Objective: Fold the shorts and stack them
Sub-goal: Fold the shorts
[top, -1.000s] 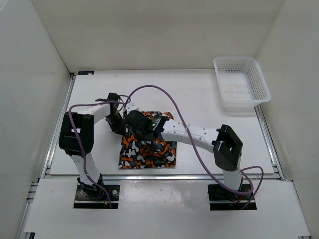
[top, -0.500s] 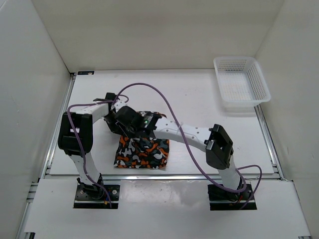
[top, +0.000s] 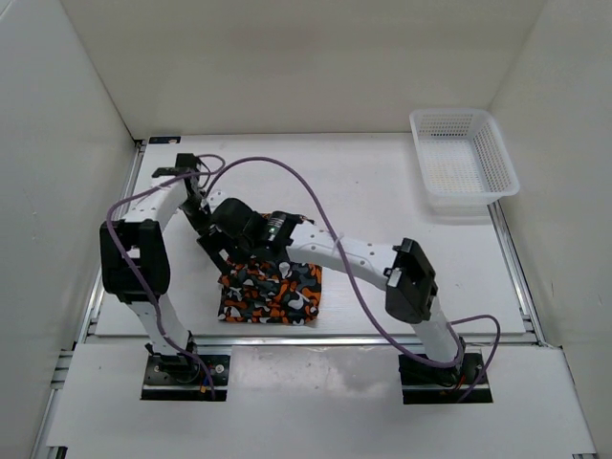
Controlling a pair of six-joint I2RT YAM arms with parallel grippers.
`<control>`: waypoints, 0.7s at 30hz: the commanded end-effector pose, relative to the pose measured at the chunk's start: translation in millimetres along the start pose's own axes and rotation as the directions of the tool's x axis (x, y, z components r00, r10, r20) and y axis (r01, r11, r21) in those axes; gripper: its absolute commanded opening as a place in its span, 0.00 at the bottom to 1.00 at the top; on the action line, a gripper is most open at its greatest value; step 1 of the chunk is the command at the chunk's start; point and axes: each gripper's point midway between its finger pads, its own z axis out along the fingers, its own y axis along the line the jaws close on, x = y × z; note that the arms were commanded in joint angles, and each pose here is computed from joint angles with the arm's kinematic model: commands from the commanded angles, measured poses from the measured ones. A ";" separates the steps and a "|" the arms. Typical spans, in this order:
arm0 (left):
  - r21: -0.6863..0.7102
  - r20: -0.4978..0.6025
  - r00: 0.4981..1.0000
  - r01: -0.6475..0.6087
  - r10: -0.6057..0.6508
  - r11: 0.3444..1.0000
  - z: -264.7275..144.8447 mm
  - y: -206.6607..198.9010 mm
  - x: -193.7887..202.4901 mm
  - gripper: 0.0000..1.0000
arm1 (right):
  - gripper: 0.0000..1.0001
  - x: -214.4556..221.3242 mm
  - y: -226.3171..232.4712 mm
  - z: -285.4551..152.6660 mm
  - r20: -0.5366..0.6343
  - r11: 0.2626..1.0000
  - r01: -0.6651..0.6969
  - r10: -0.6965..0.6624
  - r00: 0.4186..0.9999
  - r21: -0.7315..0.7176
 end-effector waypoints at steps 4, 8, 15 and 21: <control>0.017 0.191 0.981 -0.041 0.037 0.999 -83.1 -2.0 -43.9 0.28 | 0.58 -22.2 -31.9 -90.0 0.165 0.991 -0.111 0.097 0.981 0.075; 0.060 0.251 0.958 -0.158 0.138 0.986 -113.4 -18.4 -31.7 0.10 | 0.00 7.1 -88.5 -110.3 0.184 0.945 -0.288 0.259 0.948 0.154; 0.323 0.114 0.906 -0.422 0.407 0.847 -105.2 -82.7 71.8 0.10 | 0.00 61.0 -138.7 -90.6 0.042 0.879 -0.468 0.466 0.884 0.089; 0.237 0.029 0.888 -0.452 0.459 0.860 -49.8 -99.0 85.0 0.10 | 0.00 56.2 -144.3 -55.6 -0.025 0.899 -0.433 0.435 0.900 0.062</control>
